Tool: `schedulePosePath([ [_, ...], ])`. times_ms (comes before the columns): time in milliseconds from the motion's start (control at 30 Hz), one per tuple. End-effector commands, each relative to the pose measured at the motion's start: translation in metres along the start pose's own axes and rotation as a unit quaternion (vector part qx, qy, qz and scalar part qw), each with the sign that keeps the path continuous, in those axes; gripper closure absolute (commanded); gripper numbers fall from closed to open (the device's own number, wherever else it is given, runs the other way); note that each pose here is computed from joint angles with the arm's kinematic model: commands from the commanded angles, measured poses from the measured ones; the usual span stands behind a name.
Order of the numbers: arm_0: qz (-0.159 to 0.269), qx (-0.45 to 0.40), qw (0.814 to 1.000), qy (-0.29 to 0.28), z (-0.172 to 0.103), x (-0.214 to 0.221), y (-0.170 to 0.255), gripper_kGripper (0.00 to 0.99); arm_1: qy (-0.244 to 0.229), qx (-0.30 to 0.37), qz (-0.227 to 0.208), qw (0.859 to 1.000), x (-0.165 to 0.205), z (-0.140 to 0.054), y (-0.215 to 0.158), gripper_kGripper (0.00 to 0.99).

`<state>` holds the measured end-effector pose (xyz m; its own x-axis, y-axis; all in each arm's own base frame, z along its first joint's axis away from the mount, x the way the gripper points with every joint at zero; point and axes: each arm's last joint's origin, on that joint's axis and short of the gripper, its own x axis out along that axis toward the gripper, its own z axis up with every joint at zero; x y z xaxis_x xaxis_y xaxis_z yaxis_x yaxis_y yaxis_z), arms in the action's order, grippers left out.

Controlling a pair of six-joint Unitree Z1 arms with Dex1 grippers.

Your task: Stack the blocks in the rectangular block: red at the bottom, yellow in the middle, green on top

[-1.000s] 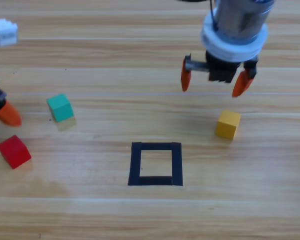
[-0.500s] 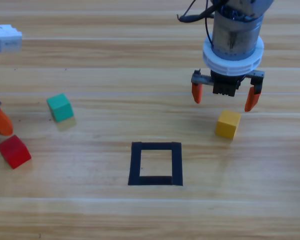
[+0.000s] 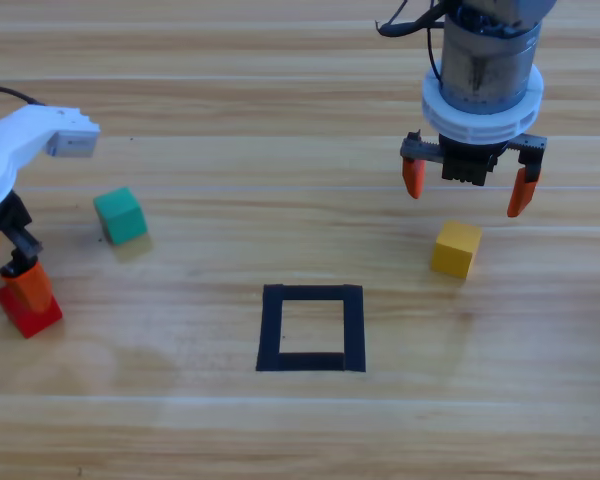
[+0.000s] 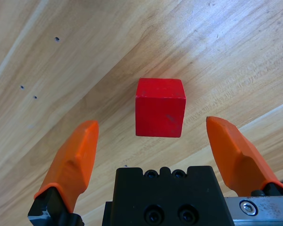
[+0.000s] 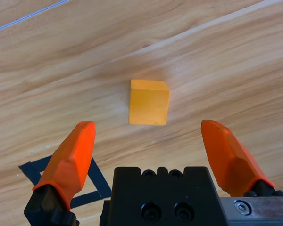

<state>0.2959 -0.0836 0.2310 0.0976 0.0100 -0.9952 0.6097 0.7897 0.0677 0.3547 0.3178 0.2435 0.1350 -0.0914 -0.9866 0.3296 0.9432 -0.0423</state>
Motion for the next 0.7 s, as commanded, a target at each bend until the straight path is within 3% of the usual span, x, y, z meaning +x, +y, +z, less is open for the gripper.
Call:
schedulePosePath([
  [33, -0.006, 0.0, 0.999, 0.038, 0.011, 0.026, -0.004, 0.019, 0.029, 0.028, -0.064, 0.997, 0.058, 0.021, -0.003, 0.0],
  [567, -0.006, -0.002, 0.999, 0.046, 0.014, 0.037, -0.005, 0.08, 0.072, 0.028, -0.093, 0.993, 0.111, 0.016, 0.009, 0.0],
  [700, -0.006, -0.002, 0.999, 0.051, 0.015, 0.041, -0.005, 0.082, 0.079, 0.028, -0.095, 0.992, 0.116, 0.015, 0.01, 0.08],
])
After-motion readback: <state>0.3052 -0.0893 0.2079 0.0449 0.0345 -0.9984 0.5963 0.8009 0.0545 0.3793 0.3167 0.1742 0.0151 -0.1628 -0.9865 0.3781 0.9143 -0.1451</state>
